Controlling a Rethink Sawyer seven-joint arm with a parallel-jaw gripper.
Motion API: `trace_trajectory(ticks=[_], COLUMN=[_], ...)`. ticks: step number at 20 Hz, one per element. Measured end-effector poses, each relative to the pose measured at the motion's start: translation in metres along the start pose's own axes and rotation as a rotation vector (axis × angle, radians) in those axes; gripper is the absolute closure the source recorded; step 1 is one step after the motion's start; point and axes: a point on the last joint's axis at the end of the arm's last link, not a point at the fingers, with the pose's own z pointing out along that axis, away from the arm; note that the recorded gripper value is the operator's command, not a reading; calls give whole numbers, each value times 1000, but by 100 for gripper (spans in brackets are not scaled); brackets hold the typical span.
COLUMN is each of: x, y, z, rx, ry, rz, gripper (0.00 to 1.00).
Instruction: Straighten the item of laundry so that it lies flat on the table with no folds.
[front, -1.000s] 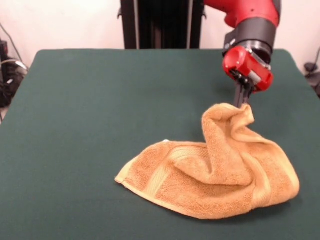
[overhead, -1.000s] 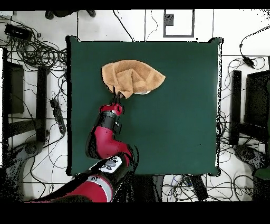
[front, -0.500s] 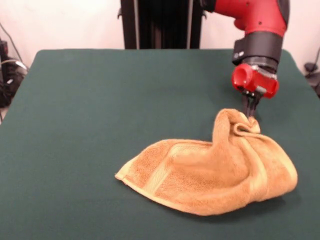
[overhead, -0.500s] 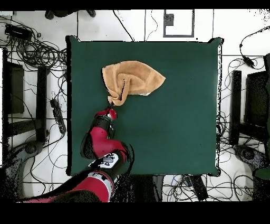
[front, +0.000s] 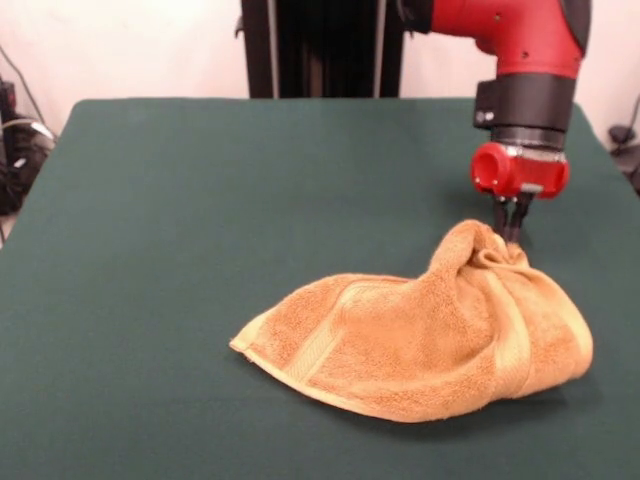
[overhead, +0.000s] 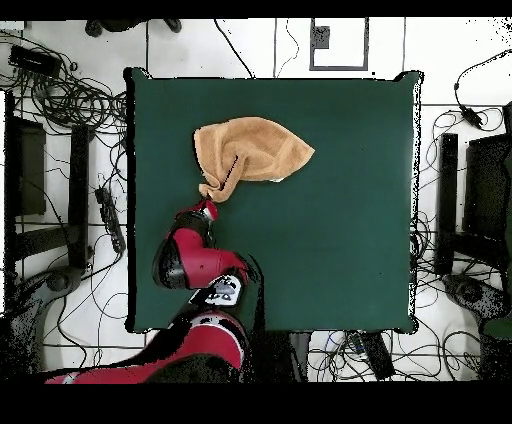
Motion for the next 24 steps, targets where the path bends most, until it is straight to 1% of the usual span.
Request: trace_trajectory(ticks=[1,4,8,10,11,12,13,15,17,20,24], x=[-5,-13,-22,-26,-28,-28,-29,-29,-27,-27,-29], y=[-3,-8,-14,-17,-18,-18,-18,-17,-17,-20,-24], z=[-1,-2,-5,-7,-10,-11,-16,-19,-26,-30,-30], rx=[-43,-103,-156,-195,-224,-236,-275,-306,-356,-396,-430], ry=[5,7,28,68,102,119,175,221,301,356,386], rz=[10,23,51,71,79,80,82,82,80,86,102], gripper=[100,100,100,100,100,100,100,100,100,100,100])
